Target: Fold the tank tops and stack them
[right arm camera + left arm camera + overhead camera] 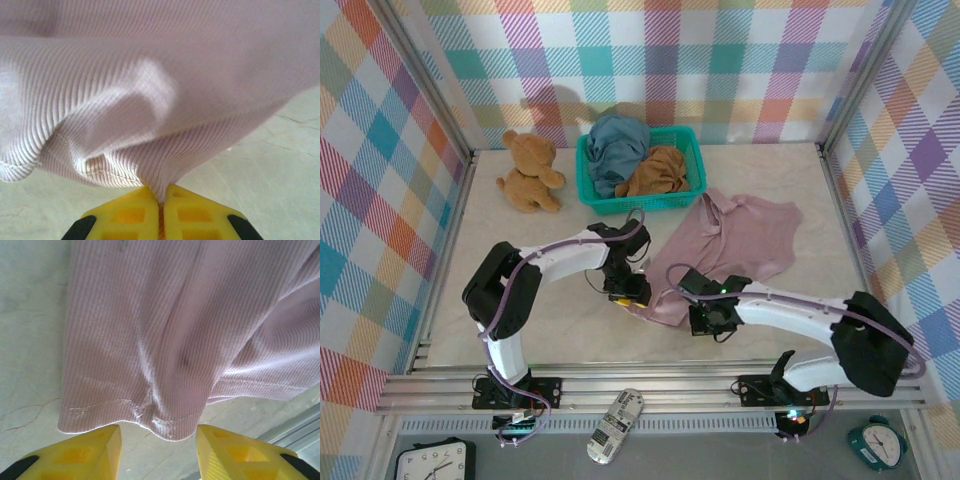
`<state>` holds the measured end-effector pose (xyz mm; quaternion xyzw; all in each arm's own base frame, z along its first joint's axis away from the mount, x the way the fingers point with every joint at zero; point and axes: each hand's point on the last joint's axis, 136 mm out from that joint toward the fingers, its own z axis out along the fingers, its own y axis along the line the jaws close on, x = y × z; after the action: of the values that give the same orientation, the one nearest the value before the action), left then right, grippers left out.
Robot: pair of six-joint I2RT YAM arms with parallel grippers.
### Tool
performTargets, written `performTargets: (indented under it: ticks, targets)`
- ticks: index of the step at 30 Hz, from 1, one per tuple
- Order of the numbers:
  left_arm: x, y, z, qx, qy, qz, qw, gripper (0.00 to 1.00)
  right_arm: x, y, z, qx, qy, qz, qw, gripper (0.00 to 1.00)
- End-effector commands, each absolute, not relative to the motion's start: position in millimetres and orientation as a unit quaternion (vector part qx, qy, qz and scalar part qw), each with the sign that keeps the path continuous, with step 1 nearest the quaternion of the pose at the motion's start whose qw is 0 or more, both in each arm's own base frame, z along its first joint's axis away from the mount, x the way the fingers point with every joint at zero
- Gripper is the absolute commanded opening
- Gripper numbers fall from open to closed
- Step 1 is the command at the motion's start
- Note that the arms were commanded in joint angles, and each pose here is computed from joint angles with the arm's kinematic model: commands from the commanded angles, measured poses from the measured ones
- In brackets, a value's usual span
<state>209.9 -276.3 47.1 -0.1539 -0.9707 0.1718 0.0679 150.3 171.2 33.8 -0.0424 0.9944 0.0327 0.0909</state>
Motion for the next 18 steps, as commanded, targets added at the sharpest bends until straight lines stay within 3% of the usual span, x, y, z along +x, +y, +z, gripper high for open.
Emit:
performTargets:
  ticks: [1,18]
  targets:
    - [201,-286,46,-0.17,-0.966,0.182,0.074,0.43,143,151,41,-0.033,0.996,-0.004,0.088,0.07]
    - [197,-310,25,-0.173,-0.965,0.182,0.07,0.35,131,145,34,-0.032,0.996,0.013,0.08,0.05]
